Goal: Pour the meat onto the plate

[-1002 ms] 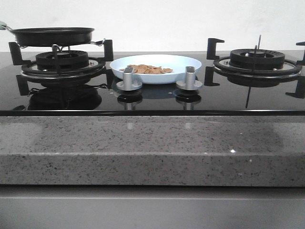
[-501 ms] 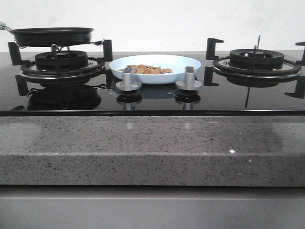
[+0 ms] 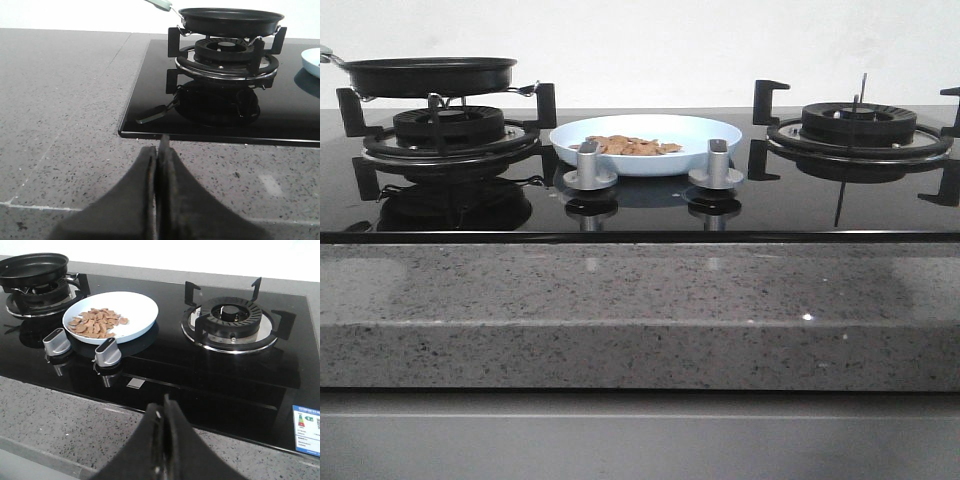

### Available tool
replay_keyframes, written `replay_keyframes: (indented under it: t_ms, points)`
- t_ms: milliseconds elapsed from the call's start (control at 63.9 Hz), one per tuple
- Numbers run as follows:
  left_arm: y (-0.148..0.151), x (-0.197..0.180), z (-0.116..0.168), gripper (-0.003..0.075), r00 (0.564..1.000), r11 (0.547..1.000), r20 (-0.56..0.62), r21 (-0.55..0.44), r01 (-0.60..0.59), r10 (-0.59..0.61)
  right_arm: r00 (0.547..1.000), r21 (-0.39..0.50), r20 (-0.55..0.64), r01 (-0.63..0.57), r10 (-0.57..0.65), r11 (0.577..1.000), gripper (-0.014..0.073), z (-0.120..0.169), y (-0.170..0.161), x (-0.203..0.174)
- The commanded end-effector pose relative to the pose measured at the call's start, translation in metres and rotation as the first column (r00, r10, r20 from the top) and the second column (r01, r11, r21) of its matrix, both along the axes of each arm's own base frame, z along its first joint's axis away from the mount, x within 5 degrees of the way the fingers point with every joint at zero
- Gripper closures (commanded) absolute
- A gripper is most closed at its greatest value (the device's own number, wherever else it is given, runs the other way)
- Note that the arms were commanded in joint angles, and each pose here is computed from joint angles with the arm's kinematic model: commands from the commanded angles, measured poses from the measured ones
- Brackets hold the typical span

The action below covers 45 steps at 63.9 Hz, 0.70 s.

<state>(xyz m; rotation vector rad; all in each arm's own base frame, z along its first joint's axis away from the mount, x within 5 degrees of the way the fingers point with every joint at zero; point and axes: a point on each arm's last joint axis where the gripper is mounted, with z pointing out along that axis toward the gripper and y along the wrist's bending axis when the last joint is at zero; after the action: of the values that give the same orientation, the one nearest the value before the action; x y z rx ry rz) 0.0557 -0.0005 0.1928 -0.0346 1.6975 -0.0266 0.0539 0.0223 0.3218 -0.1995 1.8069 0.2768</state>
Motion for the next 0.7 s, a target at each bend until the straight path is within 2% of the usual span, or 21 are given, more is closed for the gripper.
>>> replay_keyframes:
  t_ms: [0,392,564,689]
  points:
    - [0.0,-0.001,0.007,0.0741,0.996,1.0,0.095,0.0,-0.002,0.002,0.996,0.026,0.086,0.015,-0.017,1.0,0.0655,0.015,-0.001,0.001]
    - [0.0,-0.001,0.007,0.0741,0.996,1.0,0.095,0.0,-0.002,0.002,0.995,0.034,0.097,0.019,-0.022,0.999,0.0655,0.014,-0.001,0.002]
    - [0.0,0.0,0.006,0.0741,0.996,1.0,0.093,0.0,-0.002,0.002,0.972,0.018,0.19,0.139,-0.14,0.99,0.0655,-0.019,-0.01,0.011]
    - [0.0,0.0,0.006,0.0741,0.996,1.0,0.093,0.0,-0.002,0.002,0.96,0.034,0.188,0.207,-0.209,0.978,0.0655,-0.06,-0.016,0.008]
